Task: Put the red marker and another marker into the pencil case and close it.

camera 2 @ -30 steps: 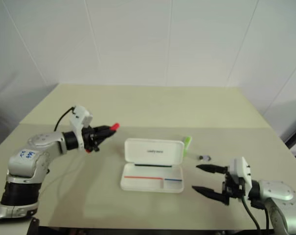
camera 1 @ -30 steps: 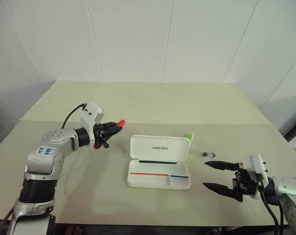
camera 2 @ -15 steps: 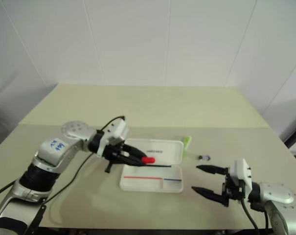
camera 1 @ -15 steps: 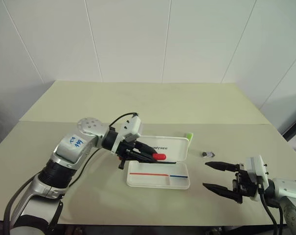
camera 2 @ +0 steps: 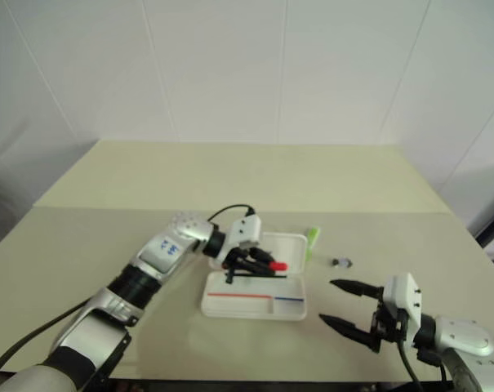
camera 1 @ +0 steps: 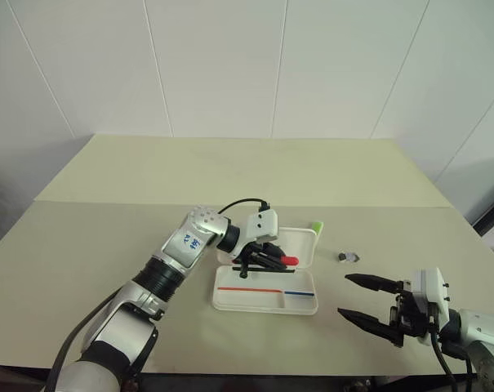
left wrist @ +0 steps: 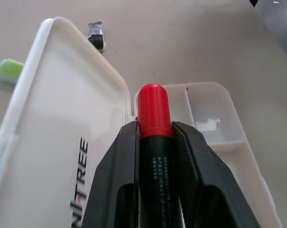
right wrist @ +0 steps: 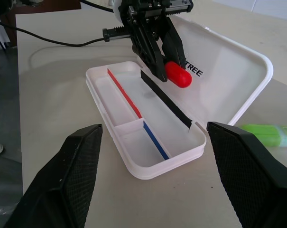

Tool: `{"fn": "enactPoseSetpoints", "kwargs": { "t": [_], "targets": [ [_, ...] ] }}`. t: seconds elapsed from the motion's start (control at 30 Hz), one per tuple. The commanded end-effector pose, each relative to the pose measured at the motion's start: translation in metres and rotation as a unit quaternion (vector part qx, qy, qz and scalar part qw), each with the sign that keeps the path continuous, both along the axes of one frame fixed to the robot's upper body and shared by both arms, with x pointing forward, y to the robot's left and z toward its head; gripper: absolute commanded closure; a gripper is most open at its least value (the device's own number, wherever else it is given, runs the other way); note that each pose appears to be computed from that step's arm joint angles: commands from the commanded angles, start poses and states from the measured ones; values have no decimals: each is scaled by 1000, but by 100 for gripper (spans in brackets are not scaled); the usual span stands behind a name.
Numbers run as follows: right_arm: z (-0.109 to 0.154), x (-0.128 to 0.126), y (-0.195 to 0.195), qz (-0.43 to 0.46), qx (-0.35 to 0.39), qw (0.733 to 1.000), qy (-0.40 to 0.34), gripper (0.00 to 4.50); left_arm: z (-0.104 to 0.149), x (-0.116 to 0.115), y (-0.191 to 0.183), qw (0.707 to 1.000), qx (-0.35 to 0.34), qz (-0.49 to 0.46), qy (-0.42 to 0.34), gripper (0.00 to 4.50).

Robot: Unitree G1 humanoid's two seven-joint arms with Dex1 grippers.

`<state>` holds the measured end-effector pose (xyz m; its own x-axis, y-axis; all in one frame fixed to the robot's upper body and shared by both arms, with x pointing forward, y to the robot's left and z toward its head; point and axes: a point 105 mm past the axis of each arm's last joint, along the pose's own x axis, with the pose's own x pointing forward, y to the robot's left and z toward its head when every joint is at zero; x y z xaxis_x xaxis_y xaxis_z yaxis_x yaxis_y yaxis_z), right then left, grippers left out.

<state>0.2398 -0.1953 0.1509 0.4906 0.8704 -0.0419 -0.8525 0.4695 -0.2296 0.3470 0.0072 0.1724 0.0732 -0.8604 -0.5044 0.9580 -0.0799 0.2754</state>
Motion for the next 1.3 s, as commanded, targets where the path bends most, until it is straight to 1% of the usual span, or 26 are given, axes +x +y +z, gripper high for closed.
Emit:
{"fn": "enactPoseSetpoints", "kwargs": {
  "t": [0.03, 0.3, 0.5, 0.57, 0.67, 0.87, 0.9, 1.07, 1.17, 1.3],
  "targets": [
    [10, -4, 0, -5, 2, 1000, -26, 0, 7, -2, -6, 1000, 3, -11, -20, 386],
    [8, -6, 0, -14, 4, 1000, -25, 0, -4, -8, -14, 1000, 12, -18, -9, 386],
    [8, -6, -2, -19, 3, 999, -26, 0, -10, -6, -16, 1000, 18, -14, -14, 386],
    [9, -6, -2, -20, 2, 999, -26, 0, -10, -6, -18, 1000, 13, -14, -13, 311],
    [9, -7, -3, -22, 1, 999, -26, 0, -10, -7, -20, 1000, 9, -14, -13, 222],
    [9, -7, -3, -24, 0, 999, -26, 0, -5, -13, -22, 1000, -4, -21, -11, 25],
    [9, -7, -3, -24, 0, 999, -26, 0, -4, -15, -22, 1000, -6, -25, -10, 1],
    [9, -7, -3, -25, -1, 999, -25, 0, 4, -23, -20, 999, -16, -31, -9, 1],
    [9, -2, -4, -37, -6, 999, -30, 0, 13, -27, -14, 999, -38, -32, -19, 1],
    [9, 11, -9, -65, -17, 997, -46, 0, 22, -31, -2, 998, -62, -20, -10, 1]
  ]
}}
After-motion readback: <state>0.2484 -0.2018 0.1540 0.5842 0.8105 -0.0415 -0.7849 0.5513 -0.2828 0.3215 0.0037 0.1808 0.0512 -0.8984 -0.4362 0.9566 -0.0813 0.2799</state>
